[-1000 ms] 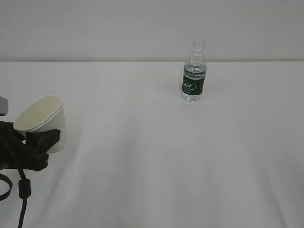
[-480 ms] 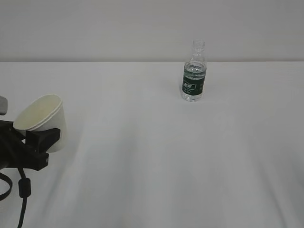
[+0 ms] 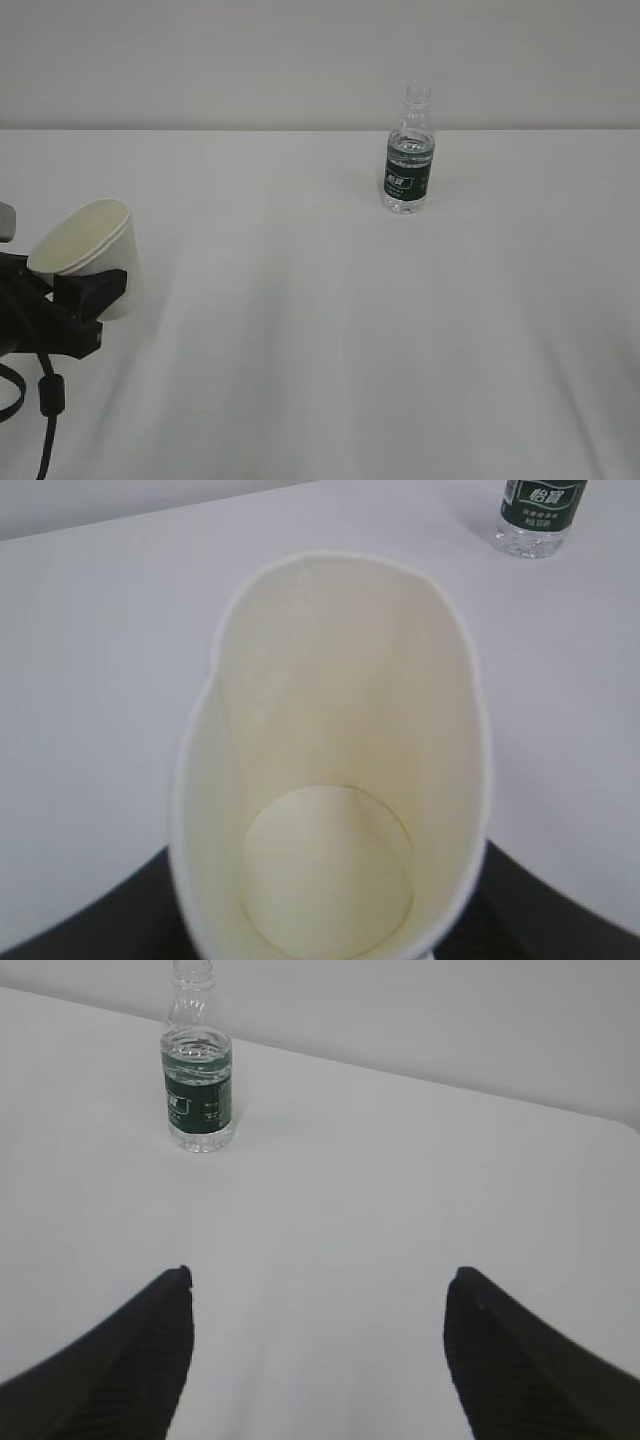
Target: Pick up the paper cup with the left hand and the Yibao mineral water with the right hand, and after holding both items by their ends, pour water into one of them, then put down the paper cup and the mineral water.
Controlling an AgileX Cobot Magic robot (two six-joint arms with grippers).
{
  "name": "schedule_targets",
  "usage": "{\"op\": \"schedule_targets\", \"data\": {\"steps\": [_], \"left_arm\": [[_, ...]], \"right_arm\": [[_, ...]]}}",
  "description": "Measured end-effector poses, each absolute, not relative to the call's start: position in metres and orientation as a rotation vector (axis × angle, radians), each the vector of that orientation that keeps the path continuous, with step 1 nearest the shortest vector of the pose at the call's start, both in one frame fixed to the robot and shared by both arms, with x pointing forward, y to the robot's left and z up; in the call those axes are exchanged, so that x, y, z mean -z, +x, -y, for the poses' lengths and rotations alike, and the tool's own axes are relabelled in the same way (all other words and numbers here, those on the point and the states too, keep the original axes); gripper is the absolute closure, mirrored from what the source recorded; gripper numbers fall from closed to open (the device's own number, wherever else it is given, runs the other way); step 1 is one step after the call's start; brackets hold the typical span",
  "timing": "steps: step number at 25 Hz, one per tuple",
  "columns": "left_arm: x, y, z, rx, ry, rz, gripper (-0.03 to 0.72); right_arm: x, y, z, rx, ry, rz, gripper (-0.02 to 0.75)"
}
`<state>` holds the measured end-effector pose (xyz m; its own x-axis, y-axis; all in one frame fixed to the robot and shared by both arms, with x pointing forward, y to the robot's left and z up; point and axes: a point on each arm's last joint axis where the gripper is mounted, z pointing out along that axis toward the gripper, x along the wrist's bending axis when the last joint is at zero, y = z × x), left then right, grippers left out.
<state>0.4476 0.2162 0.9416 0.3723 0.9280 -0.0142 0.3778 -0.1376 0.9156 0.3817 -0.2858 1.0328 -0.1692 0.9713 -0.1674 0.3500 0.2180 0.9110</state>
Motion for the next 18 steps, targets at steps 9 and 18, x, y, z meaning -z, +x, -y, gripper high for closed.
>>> {"op": "schedule_targets", "data": {"steps": [9,18], "left_arm": [[-0.944,0.449,-0.216,-0.756,1.681,-1.148,0.309],[-0.944,0.449,-0.216,-0.757,1.679,-1.147,0.31]], "right_arm": [[-1.037,0.392,0.288,-0.962,1.21,-1.596,0.146],[-1.03,0.415,0.266,-1.009,1.046,-1.637,0.146]]}}
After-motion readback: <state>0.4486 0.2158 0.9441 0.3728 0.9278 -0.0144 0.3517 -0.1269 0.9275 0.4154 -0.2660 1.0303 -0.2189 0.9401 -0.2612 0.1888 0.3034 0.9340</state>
